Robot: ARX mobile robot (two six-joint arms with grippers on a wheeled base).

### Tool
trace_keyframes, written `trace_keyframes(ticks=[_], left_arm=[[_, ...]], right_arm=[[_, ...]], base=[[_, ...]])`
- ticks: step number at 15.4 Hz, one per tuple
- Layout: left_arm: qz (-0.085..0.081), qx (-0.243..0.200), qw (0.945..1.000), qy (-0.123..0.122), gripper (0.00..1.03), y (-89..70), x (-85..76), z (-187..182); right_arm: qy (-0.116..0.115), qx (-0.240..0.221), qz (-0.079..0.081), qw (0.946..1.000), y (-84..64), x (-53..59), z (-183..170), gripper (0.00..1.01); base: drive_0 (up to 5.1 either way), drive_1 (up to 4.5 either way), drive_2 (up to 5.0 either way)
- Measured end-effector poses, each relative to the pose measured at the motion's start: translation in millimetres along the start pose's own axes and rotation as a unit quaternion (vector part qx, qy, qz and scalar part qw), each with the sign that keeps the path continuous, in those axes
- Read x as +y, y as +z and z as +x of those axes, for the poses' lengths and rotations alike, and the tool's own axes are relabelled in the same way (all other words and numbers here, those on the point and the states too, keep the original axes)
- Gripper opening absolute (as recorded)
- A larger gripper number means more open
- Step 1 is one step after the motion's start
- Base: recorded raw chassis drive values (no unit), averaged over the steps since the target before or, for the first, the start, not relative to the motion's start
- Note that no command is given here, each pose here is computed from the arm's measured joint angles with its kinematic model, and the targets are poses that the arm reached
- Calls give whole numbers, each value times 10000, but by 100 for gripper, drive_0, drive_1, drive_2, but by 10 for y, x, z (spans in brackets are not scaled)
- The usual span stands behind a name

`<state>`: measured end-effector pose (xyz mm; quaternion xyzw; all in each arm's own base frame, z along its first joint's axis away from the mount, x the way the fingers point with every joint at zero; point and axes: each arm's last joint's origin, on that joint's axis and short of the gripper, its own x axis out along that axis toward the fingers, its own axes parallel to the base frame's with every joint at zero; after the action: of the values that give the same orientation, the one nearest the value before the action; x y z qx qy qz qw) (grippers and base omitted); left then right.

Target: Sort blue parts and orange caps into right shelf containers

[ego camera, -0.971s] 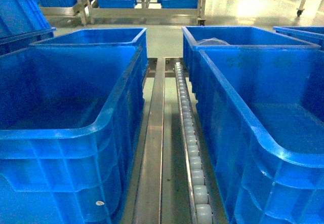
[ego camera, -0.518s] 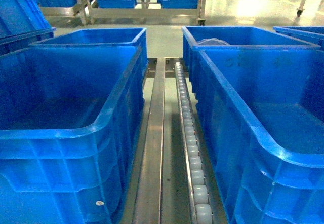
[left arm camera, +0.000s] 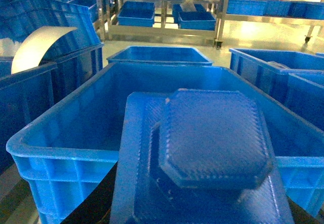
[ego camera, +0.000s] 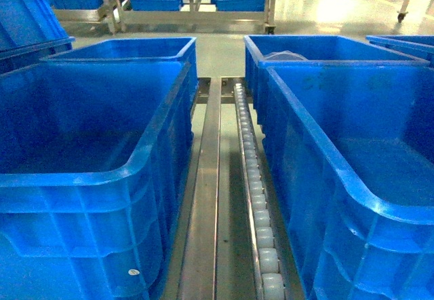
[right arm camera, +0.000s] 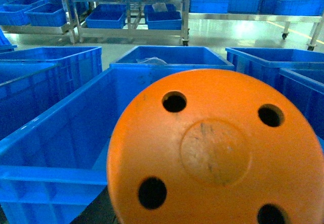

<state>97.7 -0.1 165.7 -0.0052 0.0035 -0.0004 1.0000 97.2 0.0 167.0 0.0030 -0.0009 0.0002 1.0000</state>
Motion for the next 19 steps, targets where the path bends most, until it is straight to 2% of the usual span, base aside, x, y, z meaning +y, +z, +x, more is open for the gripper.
trace_keyframes(ticks=[2,3,4,5,6,7,9,11,12,14,15,16,17,18,19], left_arm=[[0,0,10000,0,42,0,0,0],[0,2,10000,2,42,0,0,0],[-40,-556,9980,293,42,92,-15,-11],[-175,-1095,9923,546,42,191,-43,-28],[-193,-1089,9914,704,42,195,-42,-16],[-214,-1192,9897,757,42,227,-41,3],[-139,-1249,9897,680,42,269,-39,148],[-52,-1008,9931,603,42,304,-9,405],[-40,-1050,9932,495,42,428,-4,588],[-9,-1095,9937,222,42,687,-36,1078],[-14,-897,9959,128,42,729,-62,1343],[-84,-686,9976,57,42,710,-87,1550],[-197,-122,9997,12,42,599,-143,1919],[-269,142,9995,-27,42,524,-193,2103],[-292,200,9994,-51,42,516,-225,2165]], right_arm=[[0,2,0,10000,0,0,0,45],[93,-265,-96,9996,39,0,-4,45],[290,-1067,-357,9932,184,9,-25,45],[378,-1237,-507,9903,216,20,-30,45],[409,-1205,-528,9905,211,24,-28,45],[418,-1269,-542,9896,226,27,-29,45],[493,-1464,-583,9863,288,35,25,45],[662,-1151,-546,9896,269,36,239,45],[673,-1044,-521,9909,298,36,351,45],[673,-1051,-526,9908,536,48,782,45],[621,-928,-524,9924,608,53,1034,45],[561,-725,-542,9943,613,57,1244,45],[448,-143,-525,9975,480,66,1642,45],[272,214,-526,9980,334,72,1873,45],[152,394,-537,9977,240,81,1992,46]], base=[[0,0,0],[0,0,0],[0,0,0],[0,0,0],[0,0,0],[0,0,0],[0,0,0],[0,0,0],[0,0,0],[0,0,0],[0,0,0],[0,0,0],[0,0,0],[0,0,0],[0,0,0]])
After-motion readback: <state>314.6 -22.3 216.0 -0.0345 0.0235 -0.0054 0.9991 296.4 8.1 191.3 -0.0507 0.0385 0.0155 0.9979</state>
